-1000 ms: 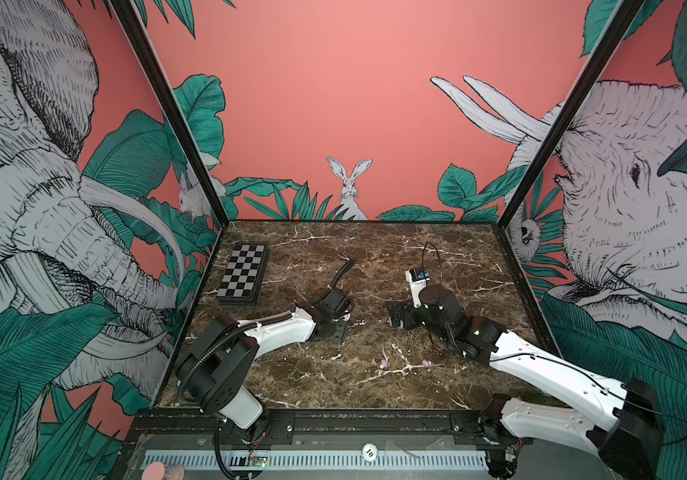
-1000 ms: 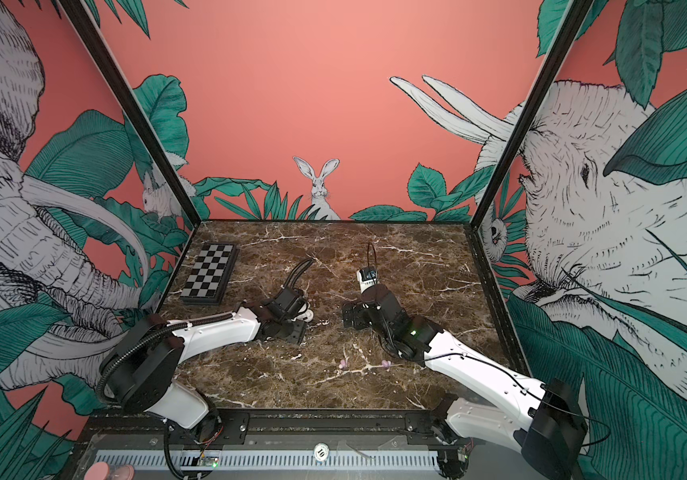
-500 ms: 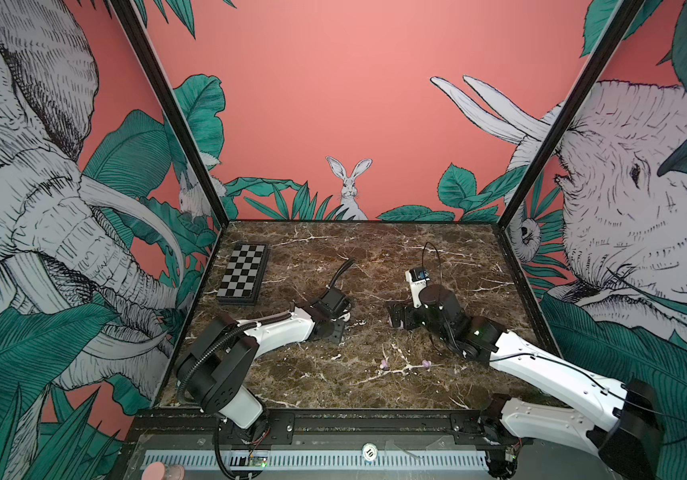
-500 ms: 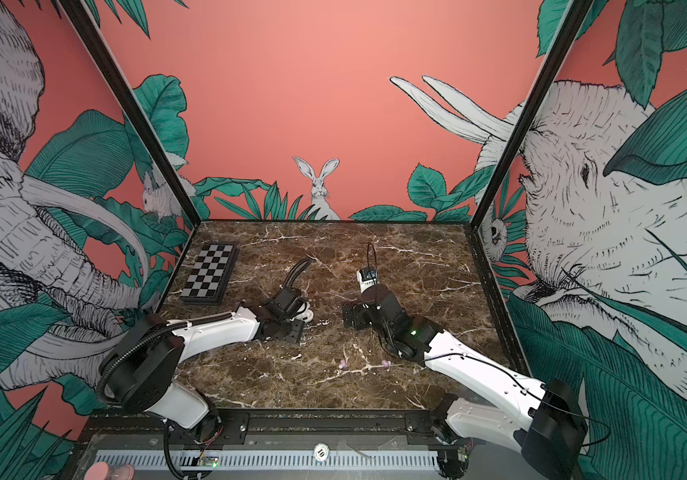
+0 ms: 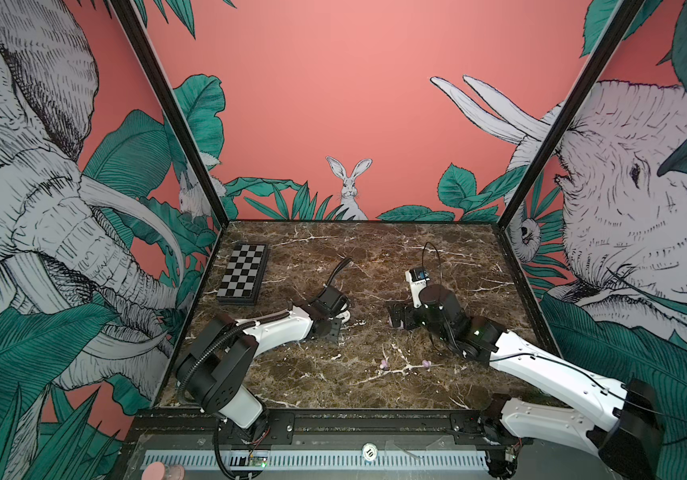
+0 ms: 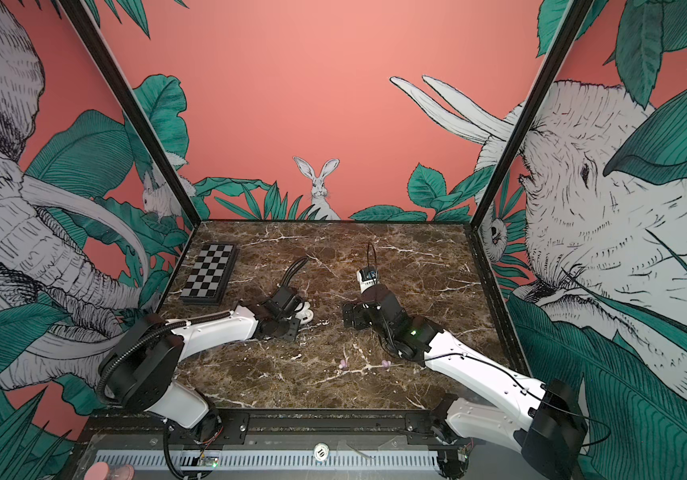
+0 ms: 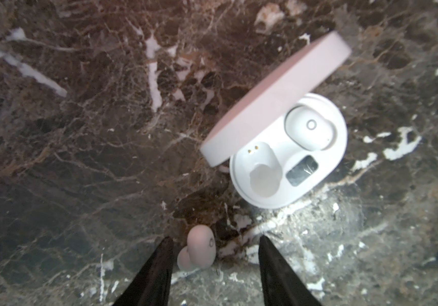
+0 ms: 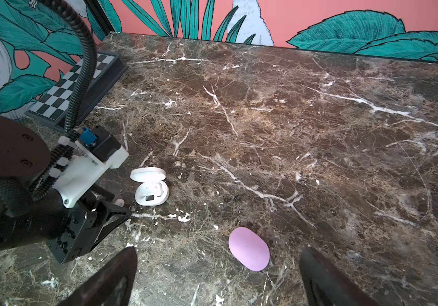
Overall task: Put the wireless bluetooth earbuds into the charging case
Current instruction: 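Lower the open left gripper around the white earbud beside the case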
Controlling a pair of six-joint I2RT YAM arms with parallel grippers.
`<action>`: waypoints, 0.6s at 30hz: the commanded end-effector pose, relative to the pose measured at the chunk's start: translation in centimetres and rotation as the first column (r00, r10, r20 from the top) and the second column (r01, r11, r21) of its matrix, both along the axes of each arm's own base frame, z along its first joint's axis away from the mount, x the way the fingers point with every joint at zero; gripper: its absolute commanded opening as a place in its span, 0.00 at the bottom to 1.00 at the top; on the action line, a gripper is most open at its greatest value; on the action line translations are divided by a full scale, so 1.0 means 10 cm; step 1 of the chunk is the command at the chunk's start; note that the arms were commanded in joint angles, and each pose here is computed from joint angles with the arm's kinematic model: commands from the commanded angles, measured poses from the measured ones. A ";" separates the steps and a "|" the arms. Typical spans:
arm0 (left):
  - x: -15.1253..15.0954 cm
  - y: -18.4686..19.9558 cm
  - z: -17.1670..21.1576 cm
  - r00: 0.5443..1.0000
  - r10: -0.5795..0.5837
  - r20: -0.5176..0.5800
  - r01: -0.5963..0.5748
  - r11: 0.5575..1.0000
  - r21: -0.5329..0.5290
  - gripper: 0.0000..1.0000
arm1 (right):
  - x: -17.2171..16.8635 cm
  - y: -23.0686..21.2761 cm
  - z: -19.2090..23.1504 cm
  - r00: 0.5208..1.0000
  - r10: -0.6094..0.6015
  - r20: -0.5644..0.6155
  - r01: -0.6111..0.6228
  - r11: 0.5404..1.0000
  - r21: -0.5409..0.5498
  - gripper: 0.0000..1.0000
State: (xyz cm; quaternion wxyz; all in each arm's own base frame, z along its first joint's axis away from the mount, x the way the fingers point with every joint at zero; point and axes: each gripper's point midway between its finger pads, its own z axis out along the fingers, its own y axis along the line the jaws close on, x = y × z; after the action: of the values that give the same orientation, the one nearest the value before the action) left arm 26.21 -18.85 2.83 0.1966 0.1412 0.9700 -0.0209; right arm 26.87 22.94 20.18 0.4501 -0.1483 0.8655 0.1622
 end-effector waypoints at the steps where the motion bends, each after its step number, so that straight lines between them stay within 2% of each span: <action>1: 0.00 0.01 0.18 1.000 0.021 0.017 -0.020 0.999 -0.028 0.54 | 0.06 0.00 0.14 0.999 -0.012 0.032 0.012 1.000 0.007 0.95; 8: -0.04 0.01 0.23 0.999 0.036 0.017 -0.035 0.998 -0.059 0.57 | 0.08 0.05 0.12 1.000 -0.001 0.024 0.001 1.000 0.017 0.95; 18: -0.07 -0.01 0.12 0.998 0.058 -0.016 -0.059 0.996 -0.066 0.57 | 0.06 0.05 0.11 1.000 0.004 0.023 -0.004 1.000 0.021 0.95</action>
State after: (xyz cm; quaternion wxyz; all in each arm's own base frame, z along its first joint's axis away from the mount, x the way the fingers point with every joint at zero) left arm 25.88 -19.23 4.40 0.2039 0.1179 0.9706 -0.0488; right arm 26.94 23.18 19.55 0.4427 -0.1549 0.8689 0.1581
